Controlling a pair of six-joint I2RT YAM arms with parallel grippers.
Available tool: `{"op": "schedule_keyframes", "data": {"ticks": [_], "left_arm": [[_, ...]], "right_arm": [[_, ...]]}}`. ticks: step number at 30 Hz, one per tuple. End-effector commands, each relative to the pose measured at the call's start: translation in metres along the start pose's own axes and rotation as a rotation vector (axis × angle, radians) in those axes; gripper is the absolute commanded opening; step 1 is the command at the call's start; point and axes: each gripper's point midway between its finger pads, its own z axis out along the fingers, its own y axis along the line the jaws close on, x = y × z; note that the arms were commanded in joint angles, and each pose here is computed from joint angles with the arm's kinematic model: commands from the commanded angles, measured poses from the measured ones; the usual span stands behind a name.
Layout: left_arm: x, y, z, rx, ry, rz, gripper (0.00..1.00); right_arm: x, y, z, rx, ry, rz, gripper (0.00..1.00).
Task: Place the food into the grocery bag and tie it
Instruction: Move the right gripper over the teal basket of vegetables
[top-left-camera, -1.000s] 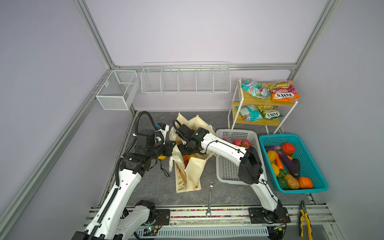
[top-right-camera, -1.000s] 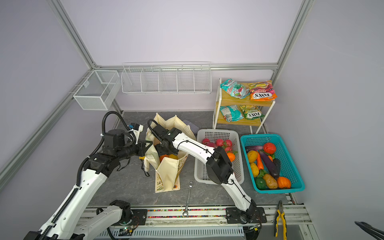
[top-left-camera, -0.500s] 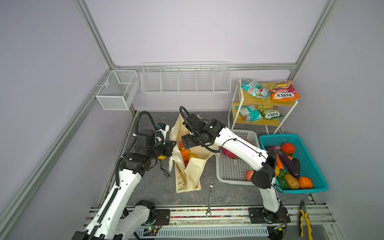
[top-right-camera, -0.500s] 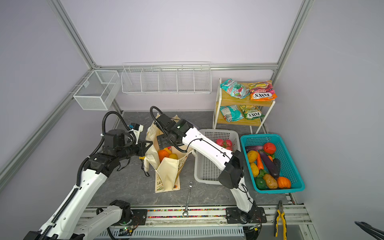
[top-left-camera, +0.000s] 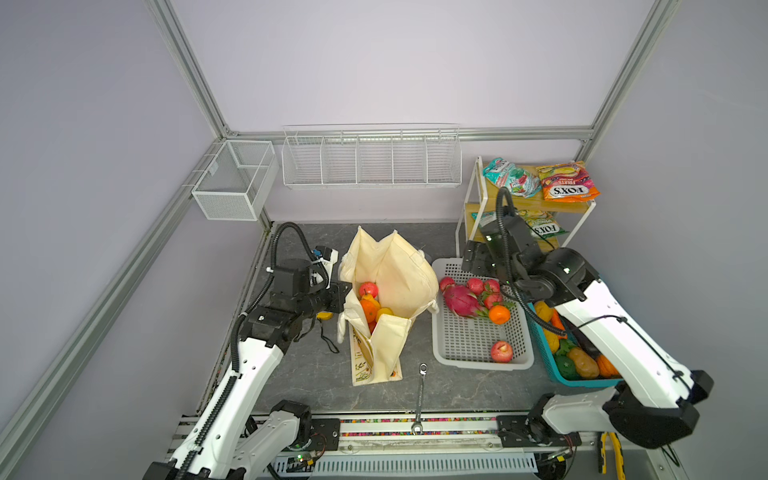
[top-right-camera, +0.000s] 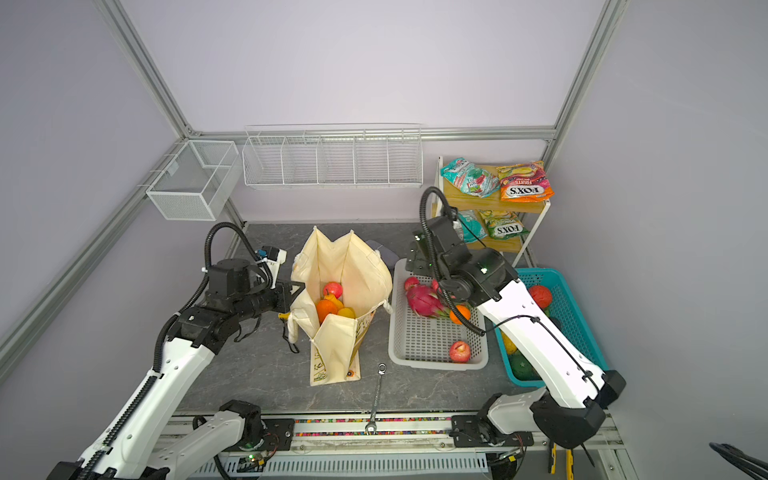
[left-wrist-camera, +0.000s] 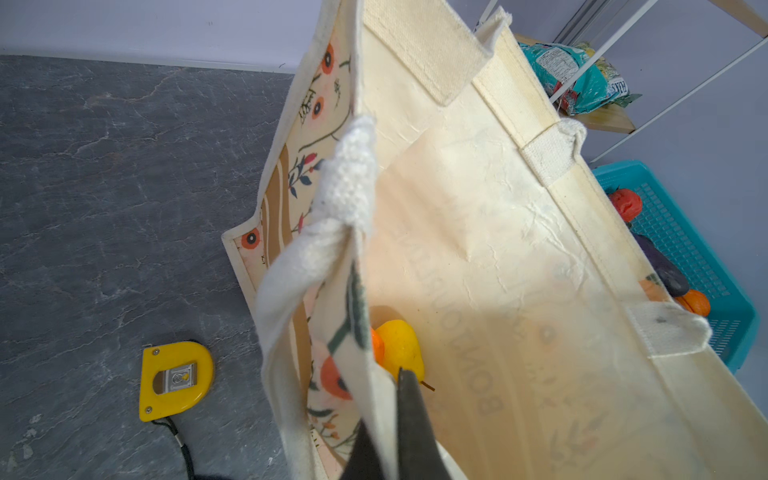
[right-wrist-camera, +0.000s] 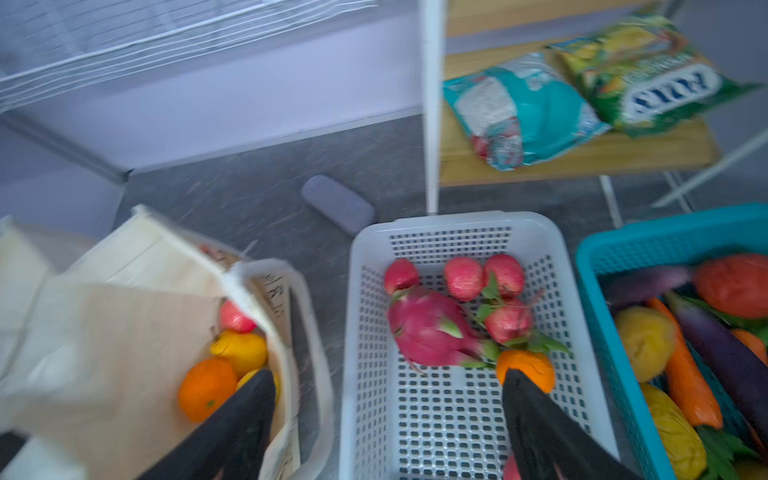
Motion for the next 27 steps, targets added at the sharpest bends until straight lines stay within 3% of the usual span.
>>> {"op": "schedule_keyframes", "data": {"ticks": [1, 7, 14, 19, 27], "left_arm": [[-0.006, -0.003, -0.001, 0.006, -0.028, 0.026, 0.00], [-0.007, -0.004, -0.002, 0.010, -0.032, 0.029, 0.00], [-0.007, -0.004, -0.003, 0.007, -0.035, 0.030, 0.00], [-0.007, -0.003, -0.002, 0.004, -0.031, 0.032, 0.00], [-0.006, -0.001, -0.001, -0.007, -0.030, 0.032, 0.00]], "right_arm": [[0.001, -0.061, 0.003, 0.141, -0.052, 0.224, 0.88], [0.035, -0.150, 0.012, 0.373, -0.047, 0.498, 0.88], [0.073, -0.216, 0.016, 0.584, -0.045, 0.773, 0.88], [0.088, -0.252, 0.020, 0.728, -0.052, 0.915, 0.88], [0.099, -0.284, 0.047, 0.801, -0.064, 1.107, 0.88]]}}
